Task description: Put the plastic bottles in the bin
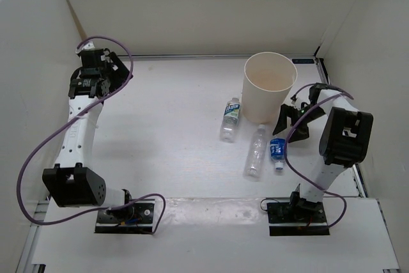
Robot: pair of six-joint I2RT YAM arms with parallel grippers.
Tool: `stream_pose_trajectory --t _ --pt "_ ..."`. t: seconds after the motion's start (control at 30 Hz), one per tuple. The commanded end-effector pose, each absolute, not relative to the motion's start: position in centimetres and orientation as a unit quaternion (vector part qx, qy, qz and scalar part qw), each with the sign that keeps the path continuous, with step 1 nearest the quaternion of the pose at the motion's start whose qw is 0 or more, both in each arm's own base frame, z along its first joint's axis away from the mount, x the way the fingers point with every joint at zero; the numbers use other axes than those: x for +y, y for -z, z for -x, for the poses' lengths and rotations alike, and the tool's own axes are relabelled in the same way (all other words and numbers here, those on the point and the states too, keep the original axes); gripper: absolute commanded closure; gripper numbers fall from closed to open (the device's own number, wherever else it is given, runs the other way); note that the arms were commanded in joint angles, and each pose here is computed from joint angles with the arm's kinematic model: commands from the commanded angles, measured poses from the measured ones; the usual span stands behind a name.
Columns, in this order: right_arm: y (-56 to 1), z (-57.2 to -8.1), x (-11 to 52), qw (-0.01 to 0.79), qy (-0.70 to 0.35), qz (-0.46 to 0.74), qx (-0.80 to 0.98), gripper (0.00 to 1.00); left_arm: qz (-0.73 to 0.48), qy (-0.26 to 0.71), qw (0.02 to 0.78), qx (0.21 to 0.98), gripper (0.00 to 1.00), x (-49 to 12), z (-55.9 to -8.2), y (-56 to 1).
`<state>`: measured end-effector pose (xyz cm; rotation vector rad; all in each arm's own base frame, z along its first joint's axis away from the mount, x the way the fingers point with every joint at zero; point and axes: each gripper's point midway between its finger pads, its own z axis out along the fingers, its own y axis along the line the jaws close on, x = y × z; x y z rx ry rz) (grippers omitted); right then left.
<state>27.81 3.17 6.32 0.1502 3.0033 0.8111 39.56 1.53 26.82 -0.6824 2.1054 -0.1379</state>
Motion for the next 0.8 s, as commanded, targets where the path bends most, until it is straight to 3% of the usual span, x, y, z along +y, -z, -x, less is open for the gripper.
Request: stream_pose_trajectory --t 0.0,0.4,0.57,0.77 --pt "-6.6 -28.1 3.5 -0.004 -0.276 -0.058 0.959 0.14 0.289 0.044 0.46 0.839 0.0 2.3 -37.8 -28.5" --pt "-3.7 -28.3 1.8 -0.063 -0.273 -0.101 0.955 0.32 0.299 0.014 0.449 0.842 0.0 3.2 -35.5 -28.9" --pt "-4.3 -28.1 1.7 -0.052 -0.274 -0.106 0.954 0.58 0.308 0.018 0.447 0.84 0.0 3.1 -35.5 -28.3" --pt "-7.2 -26.5 0.7 -0.001 -0.257 -0.113 0.96 0.74 0.315 0.052 0.445 0.837 0.0 2.1 -37.9 -27.2"
